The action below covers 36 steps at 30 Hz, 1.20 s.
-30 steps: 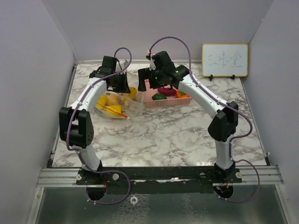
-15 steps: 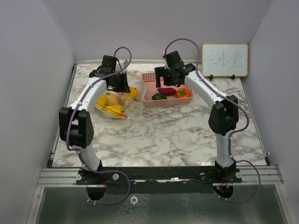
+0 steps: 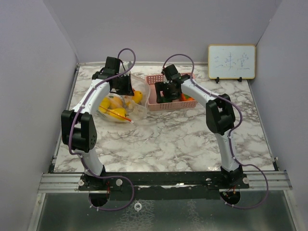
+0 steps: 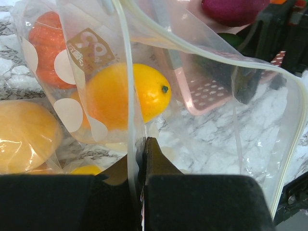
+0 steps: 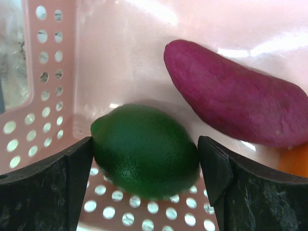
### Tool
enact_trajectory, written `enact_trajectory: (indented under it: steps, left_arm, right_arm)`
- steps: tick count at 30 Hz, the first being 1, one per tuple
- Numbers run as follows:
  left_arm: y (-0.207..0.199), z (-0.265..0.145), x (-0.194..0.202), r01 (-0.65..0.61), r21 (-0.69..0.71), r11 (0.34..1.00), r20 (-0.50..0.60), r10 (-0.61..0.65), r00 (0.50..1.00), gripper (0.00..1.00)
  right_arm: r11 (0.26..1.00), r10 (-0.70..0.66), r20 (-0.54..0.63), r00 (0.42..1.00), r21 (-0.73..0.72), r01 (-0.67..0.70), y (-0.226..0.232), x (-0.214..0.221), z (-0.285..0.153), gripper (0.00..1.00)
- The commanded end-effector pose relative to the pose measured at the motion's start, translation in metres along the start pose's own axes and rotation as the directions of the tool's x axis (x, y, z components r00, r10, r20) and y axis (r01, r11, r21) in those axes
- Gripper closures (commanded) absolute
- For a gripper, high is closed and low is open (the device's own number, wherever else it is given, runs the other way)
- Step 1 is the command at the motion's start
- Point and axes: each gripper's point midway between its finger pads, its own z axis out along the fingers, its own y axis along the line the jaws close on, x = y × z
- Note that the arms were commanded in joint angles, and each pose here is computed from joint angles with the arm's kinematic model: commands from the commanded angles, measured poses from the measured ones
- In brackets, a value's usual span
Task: Place the food in the zip-top bag and seal the zipper
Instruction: Pick up the fake vegetable from the bin.
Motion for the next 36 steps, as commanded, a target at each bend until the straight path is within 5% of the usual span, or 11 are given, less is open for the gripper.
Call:
enact_trajectory:
  steps: [1,3,8,14,21,27,30,36]
  left_arm:
    - [-0.003,-0.004,-0.005,-0.012,-0.001,1.0,0.008,0.012,1.0,1.0]
    - [-0.004,-0.005,-0.003,-0.011,-0.001,1.0,0.006,0.011,1.0,1.0]
    - [-0.003,-0.007,0.0,-0.01,-0.003,1.0,0.004,0.01,1.0,1.0]
    - [-0.003,-0.01,-0.002,-0.017,-0.009,1.0,0.011,0.017,1.0,1.0]
    - [-0.003,-0.009,-0.003,-0.017,-0.01,1.0,0.013,0.017,1.0,1.0]
    - [-0.003,-0.009,-0.003,-0.016,-0.007,1.0,0.015,0.016,1.0,1.0]
    - [-0.004,-0.01,-0.005,-0.017,-0.006,1.0,0.021,0.017,1.0,1.0]
    - [-0.009,-0.016,-0.011,-0.021,0.001,1.0,0.039,0.021,0.999,1.0]
  right_arm:
    - [1.0,0.009,-0.022,1.0,-0.019,-0.01,0.002,0.009,0.028,0.16]
    - [1.0,0.011,-0.036,0.999,-0.008,-0.011,-0.001,0.014,0.032,0.18]
    - [1.0,0.006,-0.001,1.0,0.016,-0.006,-0.004,0.007,0.026,0.62]
    - [1.0,-0.027,0.16,0.987,0.009,0.026,0.007,-0.044,-0.037,0.65]
    - [0.98,-0.02,0.358,0.934,-0.18,0.09,0.052,-0.087,-0.139,0.65]
    - [0.786,-0.009,0.478,0.879,-0.54,0.302,0.135,-0.089,-0.218,0.65]
    - [0.714,-0.032,0.469,0.882,-0.607,0.349,0.168,-0.075,-0.22,0.62]
    - [0.707,0.011,0.369,0.93,-0.66,0.254,0.183,-0.058,-0.181,0.6]
